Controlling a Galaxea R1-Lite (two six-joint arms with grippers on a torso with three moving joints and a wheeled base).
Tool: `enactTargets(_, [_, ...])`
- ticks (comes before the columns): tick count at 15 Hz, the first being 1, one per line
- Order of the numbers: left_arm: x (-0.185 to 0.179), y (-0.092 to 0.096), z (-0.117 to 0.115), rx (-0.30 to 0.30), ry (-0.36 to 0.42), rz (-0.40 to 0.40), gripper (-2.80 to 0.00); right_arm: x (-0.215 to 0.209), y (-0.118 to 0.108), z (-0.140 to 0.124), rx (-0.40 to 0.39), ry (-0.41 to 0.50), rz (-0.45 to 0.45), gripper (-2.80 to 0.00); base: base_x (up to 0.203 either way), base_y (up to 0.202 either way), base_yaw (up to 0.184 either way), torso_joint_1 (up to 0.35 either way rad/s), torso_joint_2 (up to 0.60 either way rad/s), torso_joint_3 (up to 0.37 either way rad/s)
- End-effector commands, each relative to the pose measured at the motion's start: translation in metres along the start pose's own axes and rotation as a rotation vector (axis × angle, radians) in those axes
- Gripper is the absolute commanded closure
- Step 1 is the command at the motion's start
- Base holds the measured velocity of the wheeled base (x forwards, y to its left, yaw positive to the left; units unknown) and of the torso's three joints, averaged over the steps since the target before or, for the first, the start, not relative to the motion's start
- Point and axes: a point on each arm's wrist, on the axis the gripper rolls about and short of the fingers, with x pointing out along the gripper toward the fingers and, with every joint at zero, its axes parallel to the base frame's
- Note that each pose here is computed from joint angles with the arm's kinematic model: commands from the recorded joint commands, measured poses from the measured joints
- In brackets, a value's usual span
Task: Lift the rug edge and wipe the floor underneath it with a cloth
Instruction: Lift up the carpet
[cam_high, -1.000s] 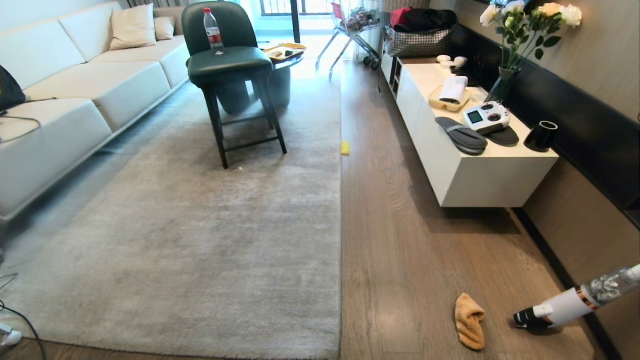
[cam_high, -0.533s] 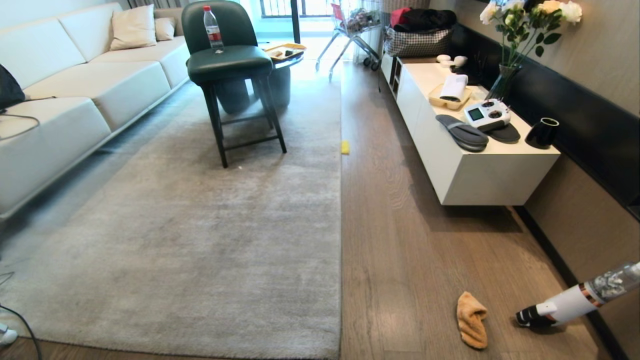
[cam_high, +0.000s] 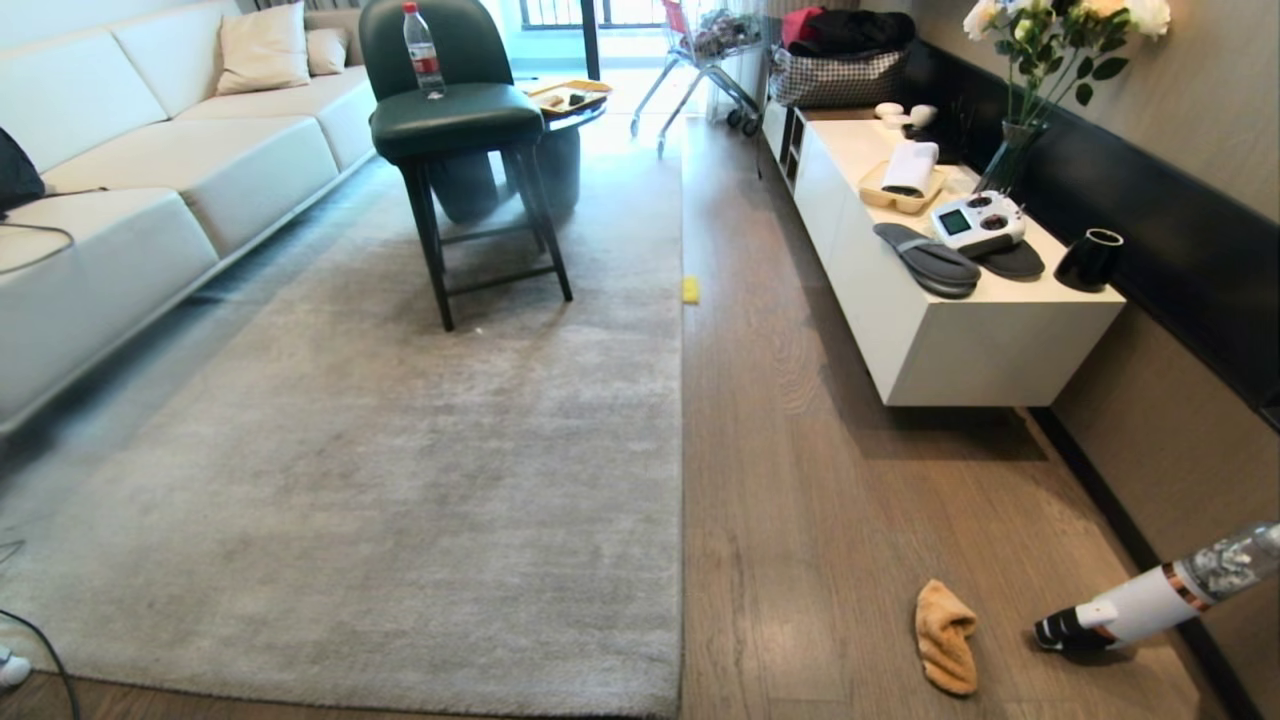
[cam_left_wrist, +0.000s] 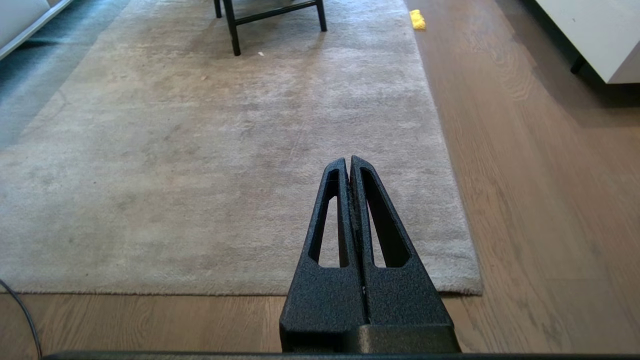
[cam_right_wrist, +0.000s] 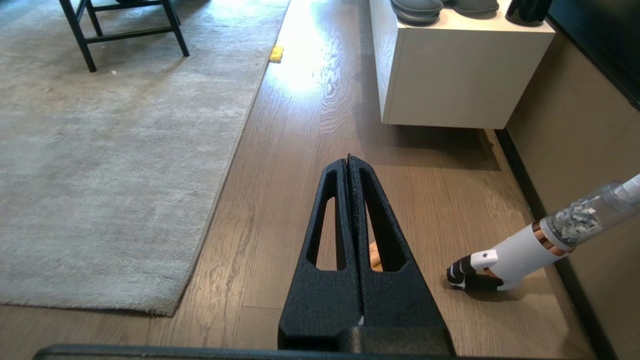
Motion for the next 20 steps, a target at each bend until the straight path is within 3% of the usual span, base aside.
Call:
enactTargets(1, [0.0001,0.0000,0.0002,0.000,-0.001,0.000,0.00,0.0000,0.0000,0.0001,-0.001,-0.001,0.000,0.00,0.000,0.000,0.000,0.020,0.05,0.061])
enactTargets(20, [0.0000,0.0000,0.0002,0.001,-0.001,0.001,0.00,0.0000,0.0000,0.0001,-0.001,-0.001,0.000,0.00,0.000,0.000,0.000,0.001,0.00,0.002])
